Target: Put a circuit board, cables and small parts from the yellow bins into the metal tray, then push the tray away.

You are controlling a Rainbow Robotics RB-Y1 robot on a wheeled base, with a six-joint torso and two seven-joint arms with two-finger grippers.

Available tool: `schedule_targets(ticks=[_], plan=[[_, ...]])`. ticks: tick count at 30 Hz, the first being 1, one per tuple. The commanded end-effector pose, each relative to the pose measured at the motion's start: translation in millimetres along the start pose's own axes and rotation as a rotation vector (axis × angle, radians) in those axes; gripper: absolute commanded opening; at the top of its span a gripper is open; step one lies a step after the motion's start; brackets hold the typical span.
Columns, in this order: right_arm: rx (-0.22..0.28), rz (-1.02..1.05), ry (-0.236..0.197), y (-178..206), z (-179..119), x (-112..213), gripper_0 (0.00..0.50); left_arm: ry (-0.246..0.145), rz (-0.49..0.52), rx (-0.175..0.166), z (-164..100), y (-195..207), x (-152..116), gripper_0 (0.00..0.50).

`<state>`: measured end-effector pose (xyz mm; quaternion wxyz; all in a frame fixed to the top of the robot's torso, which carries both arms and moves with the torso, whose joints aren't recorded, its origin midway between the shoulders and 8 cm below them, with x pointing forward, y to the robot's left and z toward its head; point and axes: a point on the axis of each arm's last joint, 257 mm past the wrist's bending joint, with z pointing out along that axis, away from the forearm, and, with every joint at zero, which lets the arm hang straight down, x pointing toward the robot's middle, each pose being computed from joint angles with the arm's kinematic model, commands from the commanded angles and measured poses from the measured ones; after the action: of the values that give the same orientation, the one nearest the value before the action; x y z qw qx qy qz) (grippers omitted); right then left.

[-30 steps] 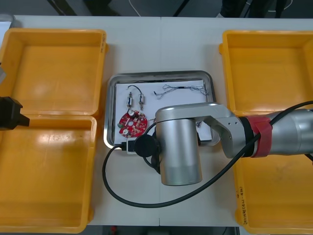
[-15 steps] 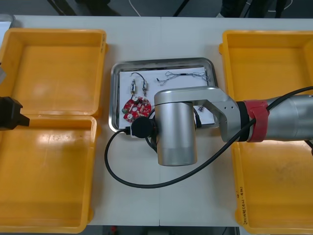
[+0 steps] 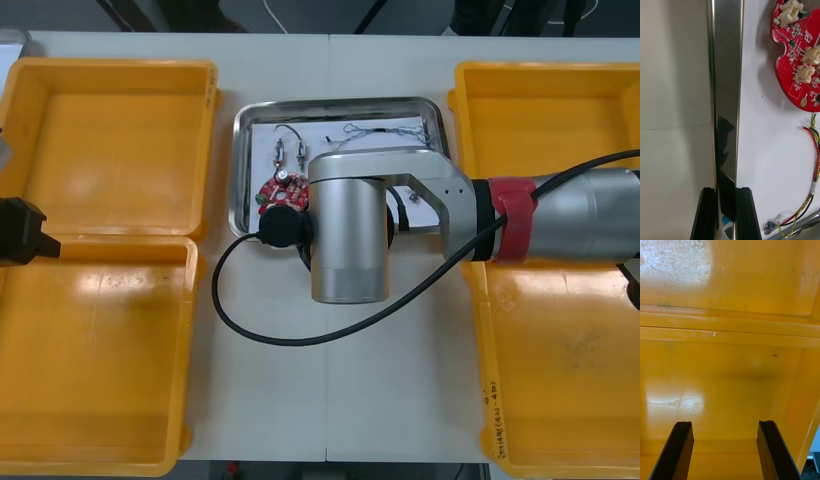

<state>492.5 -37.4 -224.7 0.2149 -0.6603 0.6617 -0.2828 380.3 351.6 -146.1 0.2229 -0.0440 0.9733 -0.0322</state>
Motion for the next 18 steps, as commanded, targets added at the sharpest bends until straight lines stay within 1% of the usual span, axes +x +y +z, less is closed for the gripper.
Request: schedule_targets(ticks=[1,6,11,18], plan=[[0.072,-0.072,-0.004,-31.9,-12.4,-18.2,0.0,-0.025,0.12,-0.048,-15.5,14.4,-3.8,0.5],[0.084,-0.071,-0.001,-40.9,-14.0,-21.4,0.0,-0.025,0.12,-0.048,-15.5,14.4,-3.8,0.5],[0.096,-0.068,0.017,-53.0,-12.8,-21.3,0.0,-0.025,0.12,-0.048,-15.5,14.4,-3.8,0.5],[0.099,-0.039,0.033,-66.7,-10.7,-21.1,0.0,-0.025,0.12,-0.048,-15.5,14.4,-3.8,0.5]])
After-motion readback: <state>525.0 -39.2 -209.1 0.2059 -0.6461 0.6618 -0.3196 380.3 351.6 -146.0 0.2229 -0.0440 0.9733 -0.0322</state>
